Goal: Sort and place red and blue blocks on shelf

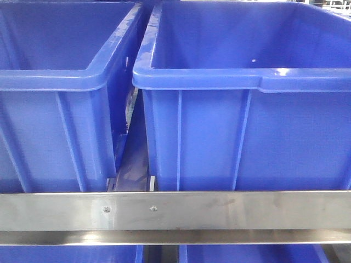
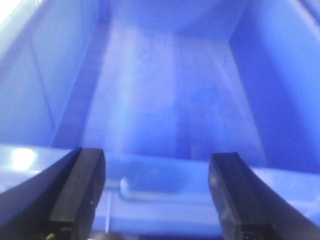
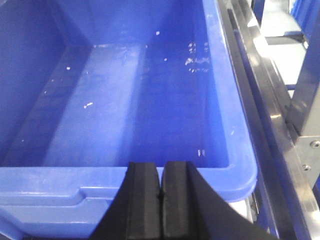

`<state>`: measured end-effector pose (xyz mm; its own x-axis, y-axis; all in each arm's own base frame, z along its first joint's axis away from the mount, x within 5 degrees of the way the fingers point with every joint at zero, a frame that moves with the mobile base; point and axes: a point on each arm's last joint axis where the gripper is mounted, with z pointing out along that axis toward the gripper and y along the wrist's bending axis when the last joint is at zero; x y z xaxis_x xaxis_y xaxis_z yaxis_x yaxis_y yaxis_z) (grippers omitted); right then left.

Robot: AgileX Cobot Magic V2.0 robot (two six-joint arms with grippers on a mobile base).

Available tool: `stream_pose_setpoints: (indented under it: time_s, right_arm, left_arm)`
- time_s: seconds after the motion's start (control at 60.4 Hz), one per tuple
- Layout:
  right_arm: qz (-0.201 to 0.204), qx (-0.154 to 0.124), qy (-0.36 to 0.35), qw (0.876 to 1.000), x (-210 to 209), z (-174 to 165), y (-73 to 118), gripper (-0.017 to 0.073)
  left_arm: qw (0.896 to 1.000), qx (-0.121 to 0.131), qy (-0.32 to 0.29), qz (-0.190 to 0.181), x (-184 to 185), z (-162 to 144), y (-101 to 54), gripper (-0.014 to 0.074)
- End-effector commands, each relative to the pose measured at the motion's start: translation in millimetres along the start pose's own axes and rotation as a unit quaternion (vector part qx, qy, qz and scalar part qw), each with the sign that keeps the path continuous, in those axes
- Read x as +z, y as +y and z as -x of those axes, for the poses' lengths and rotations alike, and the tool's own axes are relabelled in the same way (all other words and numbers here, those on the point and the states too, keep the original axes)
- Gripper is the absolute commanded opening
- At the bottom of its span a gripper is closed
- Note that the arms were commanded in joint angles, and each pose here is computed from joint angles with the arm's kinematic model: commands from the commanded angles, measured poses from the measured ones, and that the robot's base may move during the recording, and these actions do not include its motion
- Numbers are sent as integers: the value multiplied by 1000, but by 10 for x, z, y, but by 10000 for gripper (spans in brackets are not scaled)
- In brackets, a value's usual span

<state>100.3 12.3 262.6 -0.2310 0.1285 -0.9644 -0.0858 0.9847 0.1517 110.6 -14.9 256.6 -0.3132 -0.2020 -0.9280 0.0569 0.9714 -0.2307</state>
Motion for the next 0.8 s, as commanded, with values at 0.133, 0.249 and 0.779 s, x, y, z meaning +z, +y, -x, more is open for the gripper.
stream_pose_setpoints:
  time_s: [0.133,0.249,0.779]
  right_arm:
    - [11,-2,-44,999,-21,148,31,71]
    - [11,-2,-44,999,-21,147,31,71]
    - [11,-2,-44,999,-21,148,31,71]
  left_arm:
    - [998,2,-57,-19,-23,172,-51,127]
    - [998,2,-57,-19,-23,172,-51,127]
    - [998,-10,-57,-20,-23,172,-53,127]
